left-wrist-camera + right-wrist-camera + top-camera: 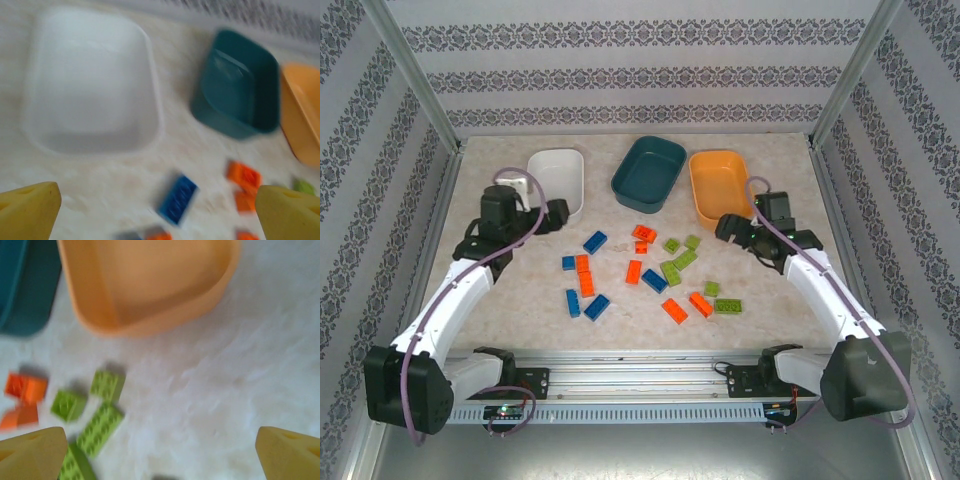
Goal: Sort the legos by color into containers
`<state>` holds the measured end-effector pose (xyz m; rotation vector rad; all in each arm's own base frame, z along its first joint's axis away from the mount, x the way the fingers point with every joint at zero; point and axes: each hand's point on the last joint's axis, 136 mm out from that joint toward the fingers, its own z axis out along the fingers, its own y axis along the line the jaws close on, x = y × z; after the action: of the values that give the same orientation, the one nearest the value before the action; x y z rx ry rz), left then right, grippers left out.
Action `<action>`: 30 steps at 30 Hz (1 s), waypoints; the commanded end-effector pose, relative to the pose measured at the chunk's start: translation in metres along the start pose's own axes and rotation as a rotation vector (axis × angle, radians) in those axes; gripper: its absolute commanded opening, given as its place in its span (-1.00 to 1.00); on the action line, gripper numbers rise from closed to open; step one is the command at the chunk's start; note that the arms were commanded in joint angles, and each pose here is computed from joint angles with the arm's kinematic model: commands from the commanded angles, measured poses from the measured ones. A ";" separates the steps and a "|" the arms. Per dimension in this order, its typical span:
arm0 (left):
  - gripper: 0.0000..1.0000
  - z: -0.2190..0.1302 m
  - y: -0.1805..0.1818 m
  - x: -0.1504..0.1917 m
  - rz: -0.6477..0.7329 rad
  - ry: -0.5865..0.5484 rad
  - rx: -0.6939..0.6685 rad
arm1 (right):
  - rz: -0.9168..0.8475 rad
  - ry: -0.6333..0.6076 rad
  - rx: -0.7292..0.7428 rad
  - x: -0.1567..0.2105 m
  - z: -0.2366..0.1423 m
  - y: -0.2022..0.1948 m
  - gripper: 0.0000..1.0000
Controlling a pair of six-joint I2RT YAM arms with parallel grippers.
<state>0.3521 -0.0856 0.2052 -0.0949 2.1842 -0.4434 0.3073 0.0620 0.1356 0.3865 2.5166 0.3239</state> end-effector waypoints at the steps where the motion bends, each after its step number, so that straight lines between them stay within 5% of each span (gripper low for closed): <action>1: 1.00 -0.009 -0.050 0.028 0.038 0.152 0.202 | -0.104 0.163 0.015 0.053 -0.007 0.003 0.78; 8: 1.00 -0.021 -0.062 0.062 0.013 0.380 0.255 | -0.264 0.279 -0.028 0.109 -0.010 0.024 0.31; 19: 1.00 -0.039 -0.047 0.081 0.035 0.358 0.215 | -0.356 0.402 0.001 0.157 -0.001 0.029 0.01; 30: 1.00 -0.035 -0.036 0.105 0.051 0.402 0.193 | -0.400 0.447 0.069 0.170 0.013 0.024 -0.09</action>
<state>0.2597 -0.1345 0.1602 0.1291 2.5034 -0.7166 0.1860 0.1479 0.0522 -0.2039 2.9558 0.2308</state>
